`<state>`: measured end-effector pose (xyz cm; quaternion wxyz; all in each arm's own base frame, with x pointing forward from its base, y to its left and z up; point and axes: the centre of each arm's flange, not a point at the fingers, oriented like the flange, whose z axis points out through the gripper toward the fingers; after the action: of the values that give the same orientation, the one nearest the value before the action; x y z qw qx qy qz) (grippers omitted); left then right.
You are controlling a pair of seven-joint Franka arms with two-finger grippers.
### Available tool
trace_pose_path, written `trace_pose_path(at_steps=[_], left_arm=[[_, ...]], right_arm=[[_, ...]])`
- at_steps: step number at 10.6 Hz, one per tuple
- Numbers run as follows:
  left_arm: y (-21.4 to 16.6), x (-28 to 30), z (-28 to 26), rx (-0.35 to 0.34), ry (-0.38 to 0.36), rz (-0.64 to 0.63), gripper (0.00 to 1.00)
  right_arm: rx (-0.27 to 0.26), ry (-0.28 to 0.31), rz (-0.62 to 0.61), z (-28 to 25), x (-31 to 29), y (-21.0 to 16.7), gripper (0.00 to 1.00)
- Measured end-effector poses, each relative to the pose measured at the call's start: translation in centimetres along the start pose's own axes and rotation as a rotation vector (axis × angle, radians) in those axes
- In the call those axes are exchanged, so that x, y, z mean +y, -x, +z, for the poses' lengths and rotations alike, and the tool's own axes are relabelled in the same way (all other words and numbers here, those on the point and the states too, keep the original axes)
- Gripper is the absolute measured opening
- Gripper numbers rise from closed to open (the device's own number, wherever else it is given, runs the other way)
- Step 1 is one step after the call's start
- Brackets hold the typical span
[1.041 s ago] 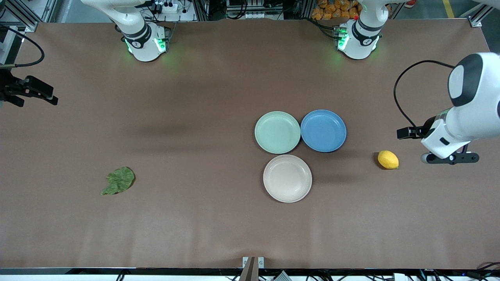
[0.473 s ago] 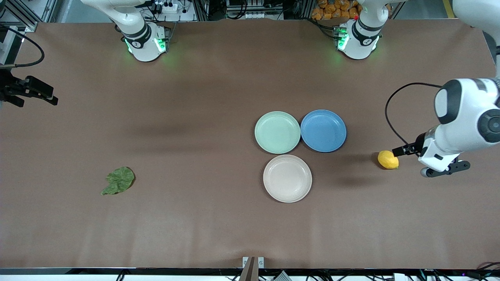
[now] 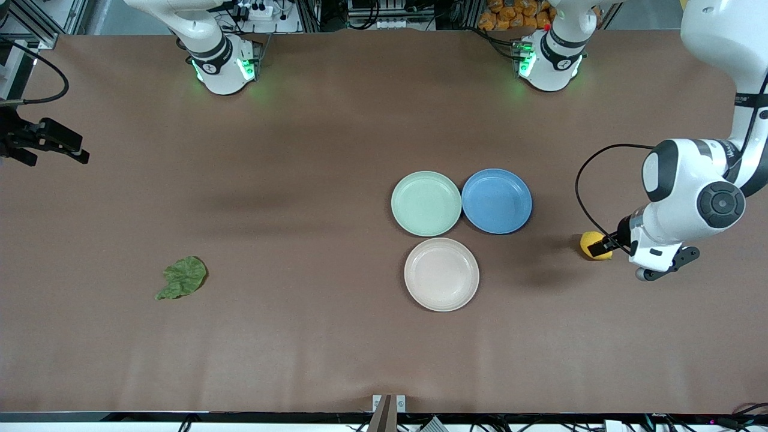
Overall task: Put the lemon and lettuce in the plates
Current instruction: 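Move the left gripper down to the yellow lemon, then grasp the lemon with the left gripper while the right gripper reaches the lettuce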
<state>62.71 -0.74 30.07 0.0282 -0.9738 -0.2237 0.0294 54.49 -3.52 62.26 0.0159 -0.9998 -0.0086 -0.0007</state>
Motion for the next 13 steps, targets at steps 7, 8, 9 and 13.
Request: trace_pose_path(at_steps=[7,8,9,13], left_arm=[[1.1,-1.4,8.3,0.016,0.044,-0.107,1.00],[1.0,-1.4,9.0,0.015,0.046,-0.116,1.00],[1.0,-1.4,9.3,0.014,0.047,-0.121,1.00],[0.8,-1.7,9.4,0.013,0.047,-0.128,1.00]], right_arm=[[-0.044,0.007,0.019,9.1,0.9,-3.3,1.00],[-0.069,0.009,0.032,11.6,1.7,-4.2,1.00],[-0.082,0.012,0.043,14.1,2.5,-5.2,1.00],[-0.055,0.026,0.060,23.9,3.8,-9.4,1.00]])
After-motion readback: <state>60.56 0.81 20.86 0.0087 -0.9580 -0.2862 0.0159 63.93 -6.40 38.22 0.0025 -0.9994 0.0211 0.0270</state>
